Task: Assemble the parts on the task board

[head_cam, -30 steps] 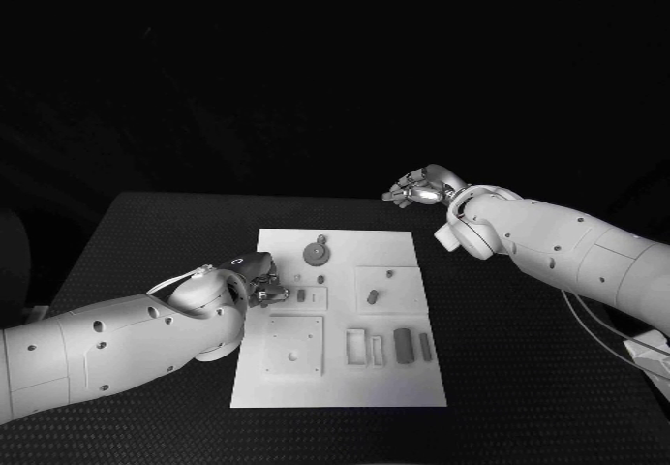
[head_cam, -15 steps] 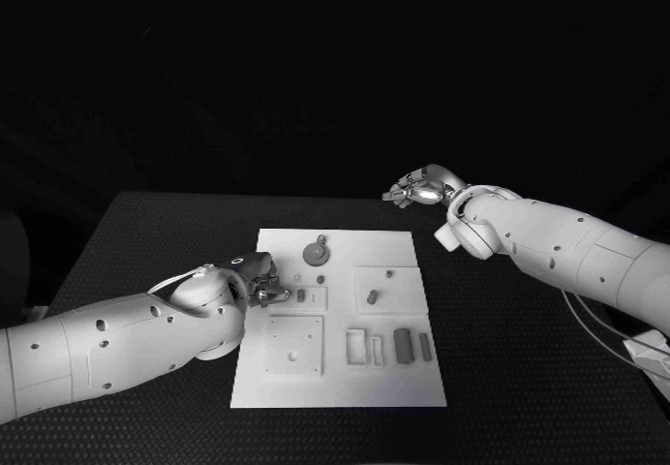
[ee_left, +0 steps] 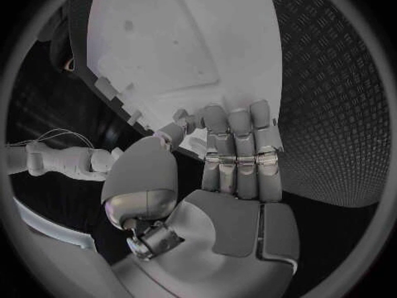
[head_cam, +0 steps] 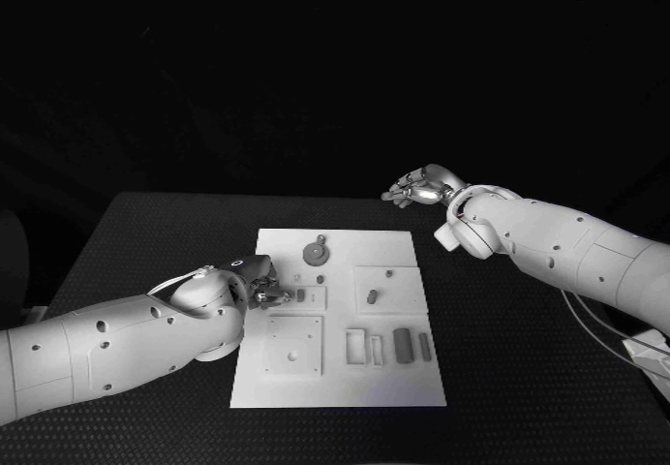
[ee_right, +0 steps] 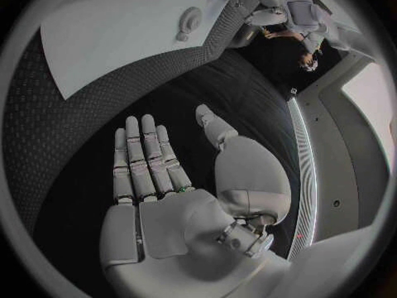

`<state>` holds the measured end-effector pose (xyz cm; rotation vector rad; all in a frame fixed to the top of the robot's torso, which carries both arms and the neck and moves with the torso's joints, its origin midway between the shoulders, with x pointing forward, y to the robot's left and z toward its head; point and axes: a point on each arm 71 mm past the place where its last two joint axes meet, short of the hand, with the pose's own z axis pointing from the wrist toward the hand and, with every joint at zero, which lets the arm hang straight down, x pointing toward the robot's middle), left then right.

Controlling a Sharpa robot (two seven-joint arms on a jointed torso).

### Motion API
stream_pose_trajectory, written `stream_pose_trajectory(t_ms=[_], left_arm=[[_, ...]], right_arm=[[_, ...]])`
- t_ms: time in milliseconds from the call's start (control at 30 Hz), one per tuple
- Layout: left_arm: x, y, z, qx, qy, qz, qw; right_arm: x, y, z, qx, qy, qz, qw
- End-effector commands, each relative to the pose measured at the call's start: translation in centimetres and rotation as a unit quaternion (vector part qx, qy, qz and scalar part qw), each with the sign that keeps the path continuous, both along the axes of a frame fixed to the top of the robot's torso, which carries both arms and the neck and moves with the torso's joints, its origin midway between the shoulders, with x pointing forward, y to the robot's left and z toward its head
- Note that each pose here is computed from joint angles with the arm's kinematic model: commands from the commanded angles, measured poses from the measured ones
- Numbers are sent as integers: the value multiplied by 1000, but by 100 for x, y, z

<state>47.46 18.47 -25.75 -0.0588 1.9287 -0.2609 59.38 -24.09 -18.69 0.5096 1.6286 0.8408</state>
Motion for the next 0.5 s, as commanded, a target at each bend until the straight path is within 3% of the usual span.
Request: stream_pose_trajectory(t_ms=[33, 500], left_arm=[[-39, -23, -70, 5, 21, -7, 1000], [4, 30, -22, -8, -2, 14, 1000]], right_arm=[[-2, 7, -3, 1, 2, 5, 1000], [-3, 2, -9, 1, 4, 5, 1000]])
